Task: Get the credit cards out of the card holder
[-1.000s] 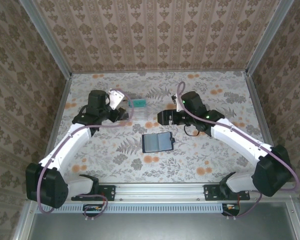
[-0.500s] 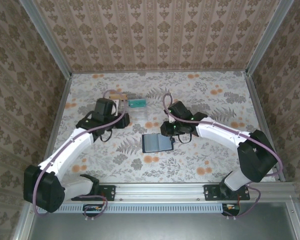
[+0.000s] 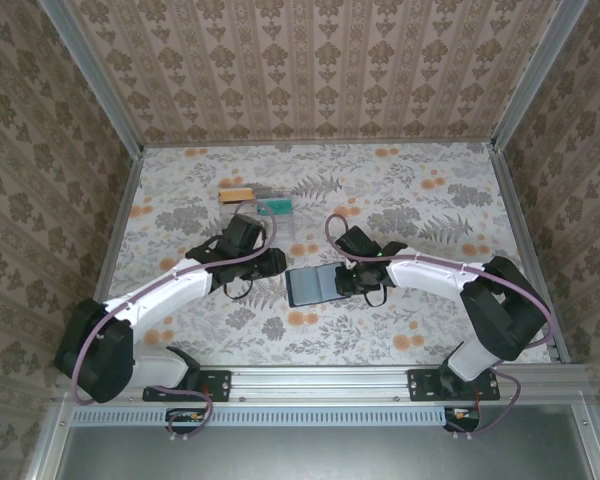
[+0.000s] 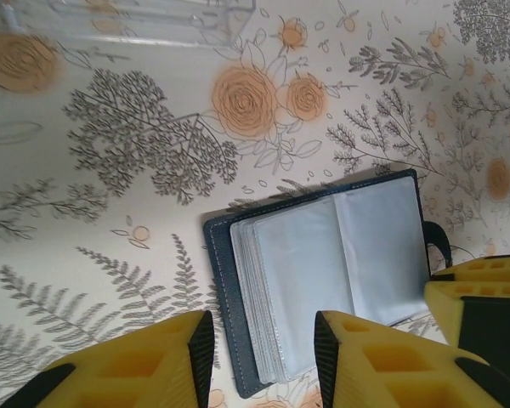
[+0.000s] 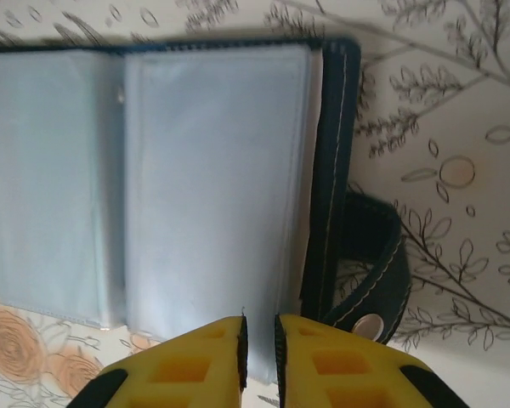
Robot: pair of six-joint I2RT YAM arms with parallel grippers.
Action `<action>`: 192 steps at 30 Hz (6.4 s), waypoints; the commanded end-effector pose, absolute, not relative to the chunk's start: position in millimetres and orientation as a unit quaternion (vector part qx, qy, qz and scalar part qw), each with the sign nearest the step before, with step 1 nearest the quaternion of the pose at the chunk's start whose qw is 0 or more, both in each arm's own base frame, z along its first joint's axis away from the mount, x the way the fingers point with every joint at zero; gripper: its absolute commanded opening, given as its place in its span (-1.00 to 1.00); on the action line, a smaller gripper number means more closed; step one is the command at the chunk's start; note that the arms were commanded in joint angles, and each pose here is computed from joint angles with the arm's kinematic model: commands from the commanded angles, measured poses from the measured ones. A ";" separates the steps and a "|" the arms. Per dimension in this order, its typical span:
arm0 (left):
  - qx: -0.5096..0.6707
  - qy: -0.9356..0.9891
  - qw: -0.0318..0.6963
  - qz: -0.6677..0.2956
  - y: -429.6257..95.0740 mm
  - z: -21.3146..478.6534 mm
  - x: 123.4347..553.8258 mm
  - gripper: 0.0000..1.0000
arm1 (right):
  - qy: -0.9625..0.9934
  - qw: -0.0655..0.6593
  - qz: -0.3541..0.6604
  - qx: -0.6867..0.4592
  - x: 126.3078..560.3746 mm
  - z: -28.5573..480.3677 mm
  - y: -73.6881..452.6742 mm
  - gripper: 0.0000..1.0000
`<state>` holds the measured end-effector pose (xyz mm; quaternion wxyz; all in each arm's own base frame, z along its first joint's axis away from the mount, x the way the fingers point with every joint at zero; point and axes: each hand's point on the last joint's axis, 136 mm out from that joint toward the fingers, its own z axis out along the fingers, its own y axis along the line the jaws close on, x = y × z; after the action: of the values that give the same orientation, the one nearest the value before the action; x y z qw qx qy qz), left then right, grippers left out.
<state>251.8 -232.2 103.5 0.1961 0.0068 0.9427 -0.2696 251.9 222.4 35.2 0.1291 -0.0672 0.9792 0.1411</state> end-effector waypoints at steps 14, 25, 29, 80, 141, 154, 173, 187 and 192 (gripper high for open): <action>-0.019 0.934 0.108 -0.340 -271.2 65.0 235.6 -0.37 | 0.983 0.116 0.136 -0.050 241.2 15.8 233.1 -0.74; -0.006 0.938 0.113 -0.329 -273.3 66.5 236.6 -0.37 | 0.977 0.175 0.113 -0.036 253.3 71.7 216.5 -0.22; 0.000 0.939 0.109 -0.326 -276.6 65.6 234.7 -0.37 | 0.977 0.177 0.118 -0.017 257.4 69.6 208.9 -0.15; 0.007 0.938 0.066 -0.340 -296.7 42.6 226.3 -0.30 | 0.983 0.103 0.151 0.011 244.9 9.5 216.0 -0.47; 0.012 0.936 0.076 -0.343 -289.8 35.9 229.0 -1.00 | 0.933 0.124 0.338 -0.002 284.5 77.4 263.3 -0.54; 0.012 0.947 0.047 -0.316 -283.2 12.6 220.3 -0.97 | 0.943 0.081 0.321 0.001 282.1 41.0 264.9 -0.56; 0.019 0.948 0.041 -0.314 -286.8 12.5 218.7 -0.96 | 0.938 0.055 0.341 -0.001 276.5 28.6 273.3 -0.65; 0.012 0.956 0.033 -0.291 -274.1 4.3 215.1 -1.00 | 0.942 0.057 0.330 0.019 274.9 26.7 245.6 -1.00; 0.013 0.956 0.034 -0.290 -272.0 3.9 215.0 -1.00 | 0.941 0.057 0.331 0.026 274.5 26.6 238.0 -1.00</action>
<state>229.2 -293.8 29.7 0.0670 0.0213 0.9375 -0.3407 279.5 244.7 25.3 0.0597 0.0280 0.9404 0.3337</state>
